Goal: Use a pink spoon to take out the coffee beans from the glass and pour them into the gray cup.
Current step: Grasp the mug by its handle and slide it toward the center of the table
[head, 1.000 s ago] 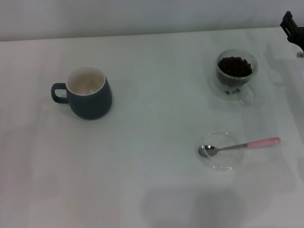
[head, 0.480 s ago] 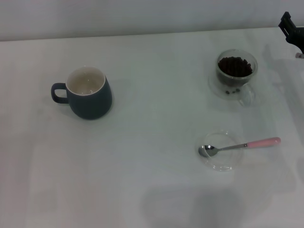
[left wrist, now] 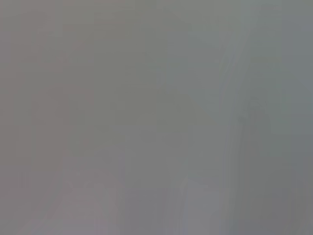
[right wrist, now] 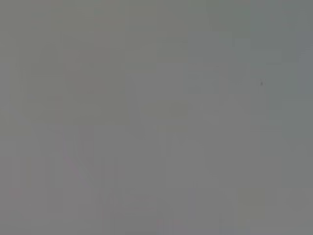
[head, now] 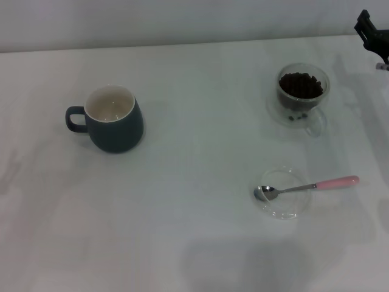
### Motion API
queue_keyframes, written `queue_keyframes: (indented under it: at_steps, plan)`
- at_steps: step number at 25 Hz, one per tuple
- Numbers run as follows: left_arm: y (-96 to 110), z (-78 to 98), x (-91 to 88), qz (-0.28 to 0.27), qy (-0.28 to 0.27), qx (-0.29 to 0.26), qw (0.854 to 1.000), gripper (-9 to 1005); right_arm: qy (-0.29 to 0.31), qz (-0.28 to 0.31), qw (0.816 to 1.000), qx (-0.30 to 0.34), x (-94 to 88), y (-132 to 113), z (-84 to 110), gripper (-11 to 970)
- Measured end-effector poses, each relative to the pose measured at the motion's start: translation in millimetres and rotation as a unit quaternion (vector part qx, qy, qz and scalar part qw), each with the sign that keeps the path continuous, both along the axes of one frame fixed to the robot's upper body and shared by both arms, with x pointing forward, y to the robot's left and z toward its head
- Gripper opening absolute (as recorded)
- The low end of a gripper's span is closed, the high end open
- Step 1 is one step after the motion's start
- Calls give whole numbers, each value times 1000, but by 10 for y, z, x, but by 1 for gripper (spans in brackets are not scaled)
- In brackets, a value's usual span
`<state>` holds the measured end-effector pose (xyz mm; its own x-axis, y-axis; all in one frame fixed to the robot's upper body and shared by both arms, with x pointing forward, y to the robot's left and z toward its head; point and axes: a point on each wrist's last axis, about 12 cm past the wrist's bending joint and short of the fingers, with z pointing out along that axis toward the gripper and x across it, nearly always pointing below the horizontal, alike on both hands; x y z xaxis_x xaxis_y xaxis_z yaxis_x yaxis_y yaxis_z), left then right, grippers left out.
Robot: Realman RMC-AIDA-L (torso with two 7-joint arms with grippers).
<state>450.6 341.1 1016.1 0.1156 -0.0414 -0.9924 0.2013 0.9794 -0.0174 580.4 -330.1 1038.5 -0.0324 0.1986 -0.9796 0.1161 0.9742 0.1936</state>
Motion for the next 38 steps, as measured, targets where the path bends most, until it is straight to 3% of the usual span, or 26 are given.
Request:
queue_keyframes:
  at_steps: [4,6,13,20,38]
  plan:
    - [-58,26,177,-42,11,30,999,859,0,5,1000,-2,8,18,3,841]
    - [-173,22,414,-80,38,67,994,859,0,7,1000,-2,8,25,2,841]
    - [-391,-49,686,-125,95,115,981,860,0,7,1000,1,-8,33,-7,841]
    - [-500,-121,723,-148,123,140,971,861,0,7,1000,2,-10,42,-9,841]
    - [-635,-170,850,-139,155,148,967,861,-7,20,1000,8,18,126,16,841]
